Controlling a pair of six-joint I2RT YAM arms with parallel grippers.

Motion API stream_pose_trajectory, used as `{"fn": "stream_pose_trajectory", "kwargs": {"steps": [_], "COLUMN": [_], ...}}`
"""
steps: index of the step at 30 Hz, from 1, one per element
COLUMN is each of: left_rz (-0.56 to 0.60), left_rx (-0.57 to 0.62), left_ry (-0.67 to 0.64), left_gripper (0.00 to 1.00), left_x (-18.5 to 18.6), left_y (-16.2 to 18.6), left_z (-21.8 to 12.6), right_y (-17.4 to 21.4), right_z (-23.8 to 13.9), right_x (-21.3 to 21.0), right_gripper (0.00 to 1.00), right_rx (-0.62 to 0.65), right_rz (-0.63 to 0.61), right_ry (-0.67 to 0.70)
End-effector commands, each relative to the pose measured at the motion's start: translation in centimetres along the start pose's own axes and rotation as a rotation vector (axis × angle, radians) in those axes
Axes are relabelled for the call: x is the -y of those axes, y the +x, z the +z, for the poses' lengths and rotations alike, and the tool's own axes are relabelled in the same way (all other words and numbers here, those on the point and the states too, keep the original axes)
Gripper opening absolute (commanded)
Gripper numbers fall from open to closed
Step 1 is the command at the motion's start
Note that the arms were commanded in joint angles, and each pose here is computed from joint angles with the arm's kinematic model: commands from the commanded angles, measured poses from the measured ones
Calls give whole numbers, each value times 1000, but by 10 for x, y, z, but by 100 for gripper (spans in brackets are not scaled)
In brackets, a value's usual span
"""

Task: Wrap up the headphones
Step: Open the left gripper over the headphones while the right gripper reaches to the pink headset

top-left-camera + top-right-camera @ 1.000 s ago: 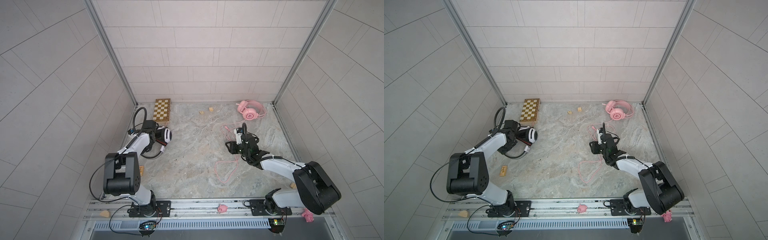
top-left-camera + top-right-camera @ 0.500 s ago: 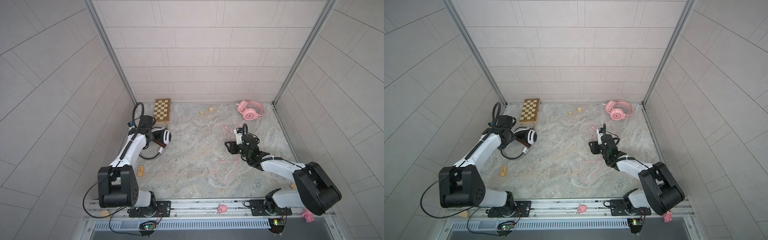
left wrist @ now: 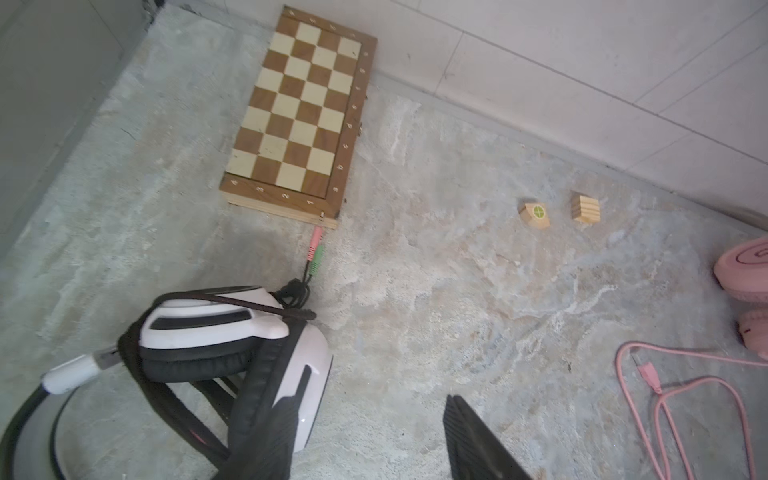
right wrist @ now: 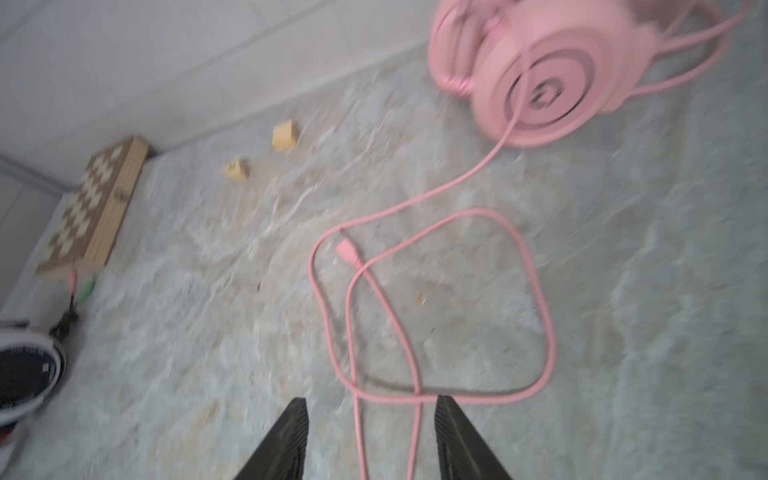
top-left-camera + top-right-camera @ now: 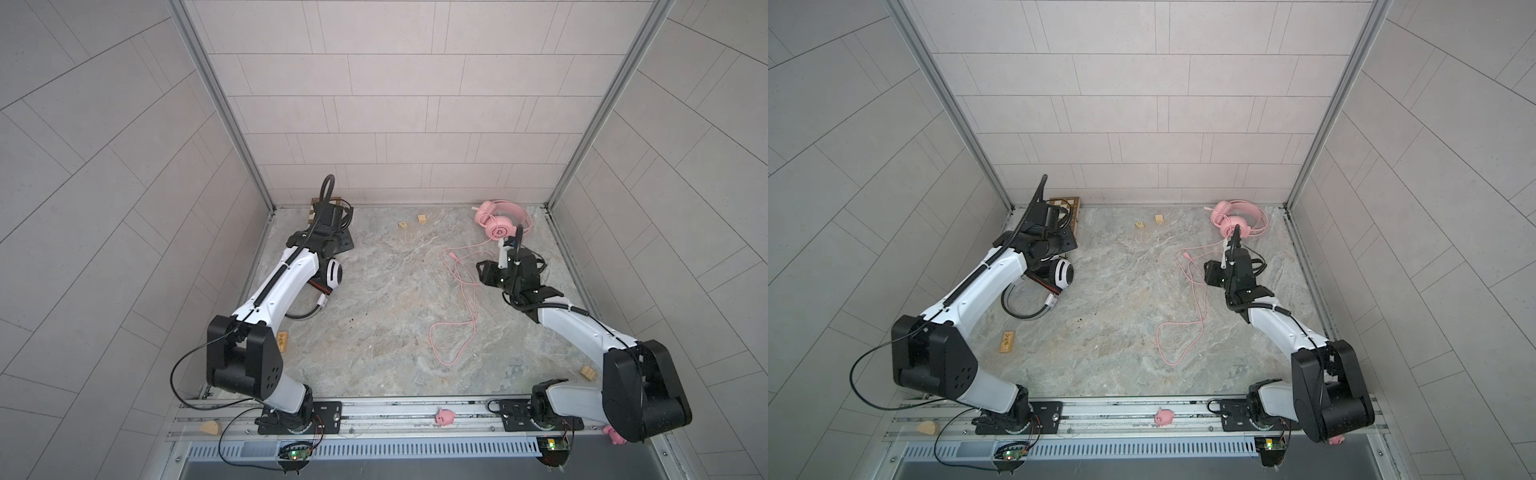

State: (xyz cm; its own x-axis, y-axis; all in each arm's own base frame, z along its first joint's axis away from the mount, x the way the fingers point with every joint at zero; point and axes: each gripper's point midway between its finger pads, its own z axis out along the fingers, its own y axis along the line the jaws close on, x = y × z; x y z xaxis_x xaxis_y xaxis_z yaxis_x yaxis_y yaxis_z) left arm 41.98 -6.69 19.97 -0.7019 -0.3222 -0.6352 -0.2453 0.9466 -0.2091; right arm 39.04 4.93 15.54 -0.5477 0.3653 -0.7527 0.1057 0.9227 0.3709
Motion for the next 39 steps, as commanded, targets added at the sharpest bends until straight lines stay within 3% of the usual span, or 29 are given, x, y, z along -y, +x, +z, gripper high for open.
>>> {"fn": "stream_pose_trajectory", "kwargs": {"steps": [1,7,10,18,20,32,39], "left_rz": [13,-3,-9,-13,-19,-16,-19], "left_rx": [-49,-22,-34,-32,-30,-29,-24], "left_ry": [59,142,141,119,107,84,83], "left_gripper": [62,61,61,60,59,59,59], "left_x": [8,15,14,9,7,3,2], "left_y": [11,15,19,21,21,21,19], "left_z": [-3,-15,-13,-13,-11,-7,-8], "right_y": [-16,-66,-81,-97,-103,-98,-95], "right_z": [4,37,60,113,123,171,208], "right_x": [51,114,126,148,155,192,193], "right_gripper": [51,53,63,68,75,75,63], "right_rx": [-29,-37,-73,-112,-97,-145,-170], "right_rz": [189,471,517,648,655,779,811], "right_ry": [161,334,381,422,447,507,438]}}
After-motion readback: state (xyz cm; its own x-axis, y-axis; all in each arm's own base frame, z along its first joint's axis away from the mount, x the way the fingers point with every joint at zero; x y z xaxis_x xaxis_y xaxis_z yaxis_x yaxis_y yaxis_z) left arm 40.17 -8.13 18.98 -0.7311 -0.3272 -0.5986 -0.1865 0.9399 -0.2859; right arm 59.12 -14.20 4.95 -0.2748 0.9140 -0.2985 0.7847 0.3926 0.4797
